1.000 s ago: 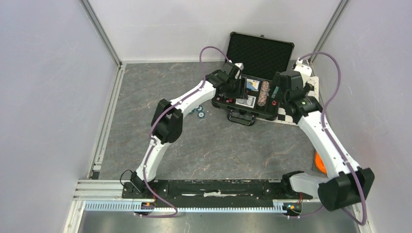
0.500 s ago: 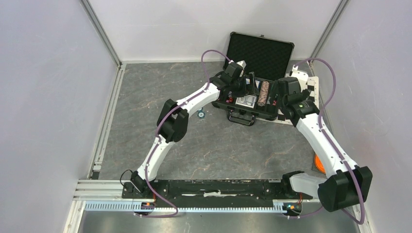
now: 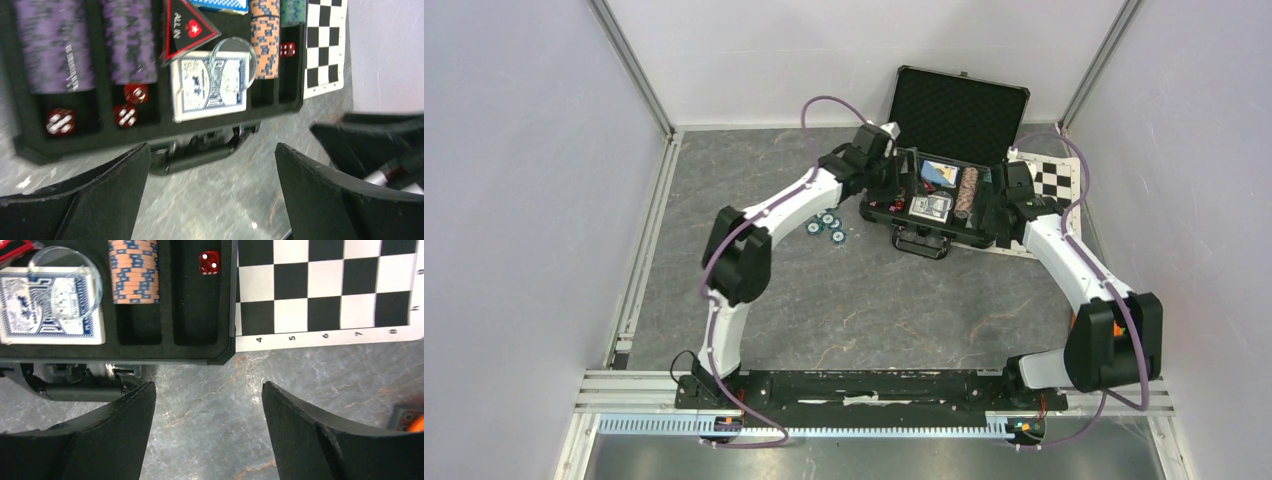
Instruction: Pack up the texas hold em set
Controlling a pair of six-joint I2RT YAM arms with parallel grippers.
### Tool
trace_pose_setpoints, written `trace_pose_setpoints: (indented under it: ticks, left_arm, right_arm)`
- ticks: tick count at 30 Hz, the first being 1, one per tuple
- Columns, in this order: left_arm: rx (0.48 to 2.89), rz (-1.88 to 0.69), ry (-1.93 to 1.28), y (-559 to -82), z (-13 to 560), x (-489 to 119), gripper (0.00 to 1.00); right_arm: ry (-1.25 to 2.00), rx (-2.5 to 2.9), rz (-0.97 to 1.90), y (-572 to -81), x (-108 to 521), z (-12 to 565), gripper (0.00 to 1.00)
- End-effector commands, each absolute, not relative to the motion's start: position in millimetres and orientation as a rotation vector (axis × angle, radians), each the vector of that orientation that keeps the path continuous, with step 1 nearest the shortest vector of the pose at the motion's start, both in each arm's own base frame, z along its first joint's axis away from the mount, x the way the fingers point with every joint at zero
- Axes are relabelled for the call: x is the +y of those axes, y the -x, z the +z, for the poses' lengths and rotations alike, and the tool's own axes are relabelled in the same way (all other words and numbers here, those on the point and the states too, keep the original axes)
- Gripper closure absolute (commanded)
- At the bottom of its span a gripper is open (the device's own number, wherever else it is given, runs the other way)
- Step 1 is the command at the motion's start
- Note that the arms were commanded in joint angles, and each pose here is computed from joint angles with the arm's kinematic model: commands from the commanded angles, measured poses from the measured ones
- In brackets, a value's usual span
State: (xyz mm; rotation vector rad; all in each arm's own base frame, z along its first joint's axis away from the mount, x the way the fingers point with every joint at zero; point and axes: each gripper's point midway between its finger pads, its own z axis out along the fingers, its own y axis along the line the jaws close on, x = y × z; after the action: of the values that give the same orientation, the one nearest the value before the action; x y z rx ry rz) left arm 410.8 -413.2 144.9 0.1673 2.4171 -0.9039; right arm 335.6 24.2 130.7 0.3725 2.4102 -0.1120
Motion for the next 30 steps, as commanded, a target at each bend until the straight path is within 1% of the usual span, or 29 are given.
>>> trace_pose_setpoints:
  ticks: [1, 5, 7, 9, 13, 24, 30]
  left_arm:
    - [2.342, -0.835, -0.283, -391.3, 192.9, -375.9, 0.0]
    - [2.383, -0.772, -0.289, -378.9, 195.5, -343.3, 0.0]
    - [2.395, -0.751, -0.28, -374.9, 196.6, -328.0, 0.0]
    - [2.393, -0.73, -0.267, -374.4, 198.2, -313.8, 0.0]
    - [2.399, -0.703, -0.248, -374.6, 199.3, -295.2, 0.0]
    - [2.406, -0.702, -0.26, -370.4, 198.6, -286.2, 0.0]
    - [2.406, -0.697, -0.253, -370.1, 198.8, -280.9, 0.0]
  right_arm:
    - [-0.339, 2.428, 0.015, -355.2, 29.8, 117.9, 0.22]
    - [-0.277, 2.437, 0.069, -374.4, 39.8, 107.3, 0.44]
    - [-0.271, 2.44, 0.082, -381.4, 43.0, 103.2, 0.48]
    - [-0.271, 2.448, 0.091, -385.8, 45.3, 97.6, 0.5]
    - [-0.275, 2.457, 0.094, -392.2, 46.1, 89.1, 0.51]
    - [-0.305, 2.426, 0.08, -412.0, 45.7, 88.5, 0.51]
    - [-0.303, 2.485, 0.014, -400.0, 43.8, 65.7, 0.53]
